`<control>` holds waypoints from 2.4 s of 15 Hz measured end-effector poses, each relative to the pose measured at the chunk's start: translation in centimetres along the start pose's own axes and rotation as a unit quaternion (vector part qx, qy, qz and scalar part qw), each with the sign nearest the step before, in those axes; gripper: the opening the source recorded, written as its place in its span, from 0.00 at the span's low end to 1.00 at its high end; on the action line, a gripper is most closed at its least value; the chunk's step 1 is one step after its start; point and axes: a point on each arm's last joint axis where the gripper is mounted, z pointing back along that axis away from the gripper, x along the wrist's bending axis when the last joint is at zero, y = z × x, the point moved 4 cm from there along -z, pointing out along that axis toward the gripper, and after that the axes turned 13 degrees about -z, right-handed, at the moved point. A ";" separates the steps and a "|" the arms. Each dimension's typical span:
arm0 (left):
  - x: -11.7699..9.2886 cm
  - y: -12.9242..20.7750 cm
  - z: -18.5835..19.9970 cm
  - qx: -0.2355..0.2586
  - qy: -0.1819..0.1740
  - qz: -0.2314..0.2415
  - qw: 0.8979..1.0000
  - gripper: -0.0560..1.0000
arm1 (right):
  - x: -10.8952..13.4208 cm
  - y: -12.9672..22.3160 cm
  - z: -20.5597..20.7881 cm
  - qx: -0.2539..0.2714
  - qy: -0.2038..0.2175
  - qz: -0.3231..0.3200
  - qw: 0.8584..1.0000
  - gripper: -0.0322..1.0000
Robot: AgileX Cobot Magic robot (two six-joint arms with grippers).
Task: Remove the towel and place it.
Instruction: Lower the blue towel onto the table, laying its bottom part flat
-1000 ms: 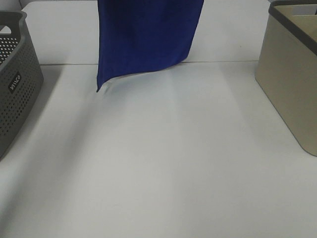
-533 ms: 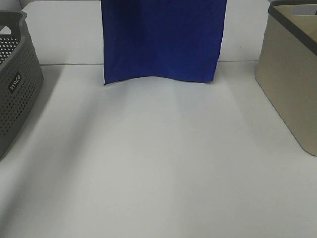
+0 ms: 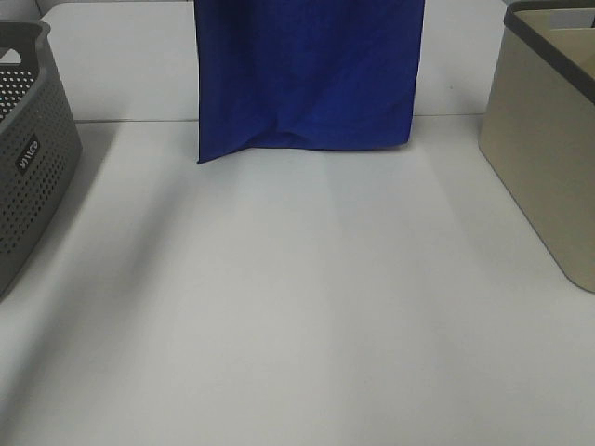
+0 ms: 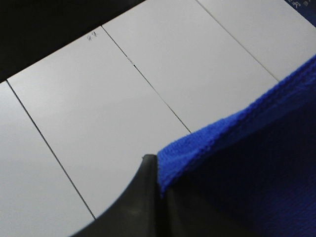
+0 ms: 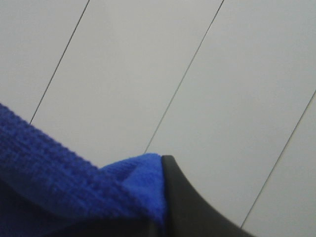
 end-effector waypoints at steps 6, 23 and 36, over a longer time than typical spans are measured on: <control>1.5 -1.1 -0.2 -0.014 -0.021 -0.019 1.000 0.05 | -0.6 -1.4 -0.3 -0.007 0.001 -0.021 1.000 0.05; -7.1 -1.7 5.6 0.454 0.263 0.214 0.824 0.05 | -1.5 3.5 7.4 0.406 -0.117 -0.026 0.906 0.05; 4.6 -13.8 7.9 0.413 0.269 0.363 0.790 0.05 | -1.8 -4.4 15.5 0.459 -0.166 -0.083 0.869 0.05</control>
